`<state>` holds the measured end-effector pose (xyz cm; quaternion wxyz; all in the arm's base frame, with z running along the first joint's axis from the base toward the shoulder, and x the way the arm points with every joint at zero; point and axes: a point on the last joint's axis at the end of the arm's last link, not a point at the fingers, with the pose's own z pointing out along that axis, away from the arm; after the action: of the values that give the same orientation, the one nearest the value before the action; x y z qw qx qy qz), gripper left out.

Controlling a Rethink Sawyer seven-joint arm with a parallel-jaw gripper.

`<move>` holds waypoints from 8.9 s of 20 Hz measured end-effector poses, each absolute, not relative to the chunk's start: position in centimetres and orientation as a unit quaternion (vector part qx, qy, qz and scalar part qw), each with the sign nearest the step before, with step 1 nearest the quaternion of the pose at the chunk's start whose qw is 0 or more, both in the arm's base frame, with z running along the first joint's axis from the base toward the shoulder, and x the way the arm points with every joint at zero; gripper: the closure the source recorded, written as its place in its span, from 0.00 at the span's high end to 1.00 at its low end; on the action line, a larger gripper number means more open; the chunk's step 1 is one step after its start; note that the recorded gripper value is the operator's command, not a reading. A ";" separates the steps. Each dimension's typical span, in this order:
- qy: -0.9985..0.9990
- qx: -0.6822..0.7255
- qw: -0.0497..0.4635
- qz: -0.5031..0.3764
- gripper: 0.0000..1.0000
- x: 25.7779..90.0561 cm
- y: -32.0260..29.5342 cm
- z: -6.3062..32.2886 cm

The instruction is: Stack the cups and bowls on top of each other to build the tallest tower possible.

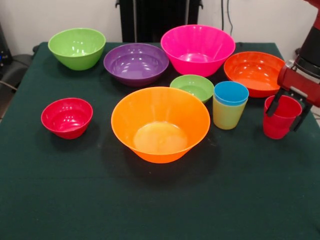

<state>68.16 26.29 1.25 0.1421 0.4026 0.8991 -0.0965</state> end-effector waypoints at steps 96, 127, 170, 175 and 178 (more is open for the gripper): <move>0.866 0.471 0.138 -0.091 1.00 65.5 28.3 -1.9; 0.856 0.506 0.100 -0.039 0.00 66.9 28.9 -0.7; 0.848 0.525 0.007 -0.069 0.00 72.7 23.8 9.8; 0.847 0.526 0.002 -0.073 0.00 73.2 22.8 11.9; 0.847 0.527 -0.002 -0.073 0.00 73.4 22.6 13.4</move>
<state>73.37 22.61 13.42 -0.0019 0.5267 0.8469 -0.0735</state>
